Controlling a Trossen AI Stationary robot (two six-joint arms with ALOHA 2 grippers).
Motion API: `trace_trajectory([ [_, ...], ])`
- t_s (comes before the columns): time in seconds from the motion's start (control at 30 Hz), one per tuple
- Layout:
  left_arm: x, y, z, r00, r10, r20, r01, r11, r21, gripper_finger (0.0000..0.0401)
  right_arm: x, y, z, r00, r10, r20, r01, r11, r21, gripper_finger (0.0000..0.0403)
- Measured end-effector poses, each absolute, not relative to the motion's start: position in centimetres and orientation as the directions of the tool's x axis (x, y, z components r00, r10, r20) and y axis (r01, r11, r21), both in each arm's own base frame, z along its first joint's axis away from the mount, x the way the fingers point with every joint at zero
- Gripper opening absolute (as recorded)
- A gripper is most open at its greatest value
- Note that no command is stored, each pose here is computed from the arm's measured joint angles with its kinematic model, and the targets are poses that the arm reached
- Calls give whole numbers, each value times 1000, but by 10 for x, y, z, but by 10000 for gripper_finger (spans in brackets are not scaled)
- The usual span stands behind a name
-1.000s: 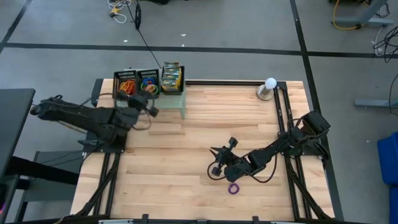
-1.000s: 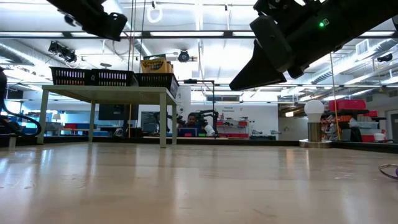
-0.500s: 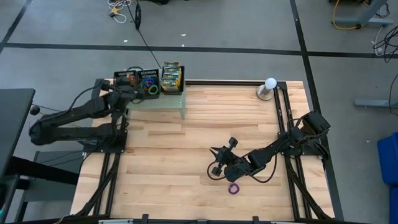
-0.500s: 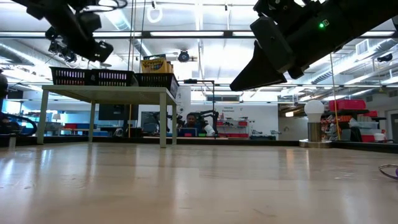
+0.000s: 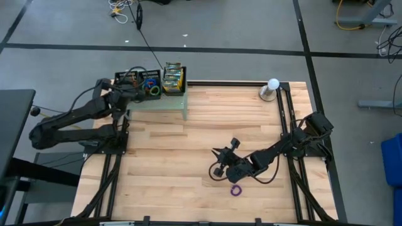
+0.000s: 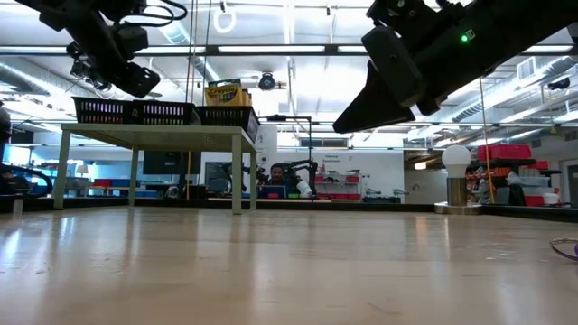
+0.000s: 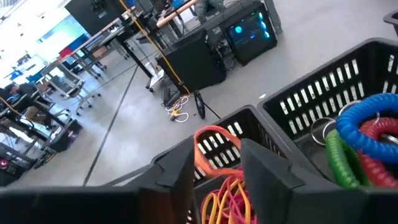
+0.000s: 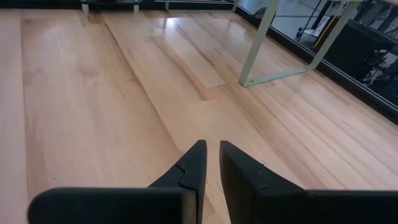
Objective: Pick & Place Office Desk Supplies
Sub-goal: Put the violet spring keychain into the middle black bin on the shelf
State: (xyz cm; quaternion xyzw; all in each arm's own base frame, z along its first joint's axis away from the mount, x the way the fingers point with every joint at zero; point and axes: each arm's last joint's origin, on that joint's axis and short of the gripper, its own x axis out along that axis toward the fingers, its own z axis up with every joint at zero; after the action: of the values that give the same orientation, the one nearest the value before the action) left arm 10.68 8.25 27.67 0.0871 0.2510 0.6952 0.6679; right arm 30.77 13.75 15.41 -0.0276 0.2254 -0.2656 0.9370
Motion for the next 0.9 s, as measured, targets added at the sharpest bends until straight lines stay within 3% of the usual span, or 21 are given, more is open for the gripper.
trace_trajectory([
  [0.23, 95, 75, 290, -69, 969, -235, -877, 54, 478, 173, 308, 137, 153, 762, -480, -435, 457, 874, -164, 50],
  [0.37, 94, 63, 295, 179, 927, -330, -872, 305, 382, 149, 307, 139, 152, 771, -398, -496, 380, 914, -142, 50],
  [0.53, 111, 39, 282, 527, 753, -394, -701, 647, 300, 72, 300, 144, 158, 774, -320, -547, 307, 944, -117, 50],
  [0.7, 137, 8, 256, 716, 592, -370, -499, 805, 322, 10, 288, 151, 163, 756, -294, -585, 260, 955, -143, 50],
  [0.9, 164, -36, 236, 901, 371, -224, -300, 907, 295, 15, 269, 162, 166, 705, -181, -685, 223, 974, -27, 57],
])
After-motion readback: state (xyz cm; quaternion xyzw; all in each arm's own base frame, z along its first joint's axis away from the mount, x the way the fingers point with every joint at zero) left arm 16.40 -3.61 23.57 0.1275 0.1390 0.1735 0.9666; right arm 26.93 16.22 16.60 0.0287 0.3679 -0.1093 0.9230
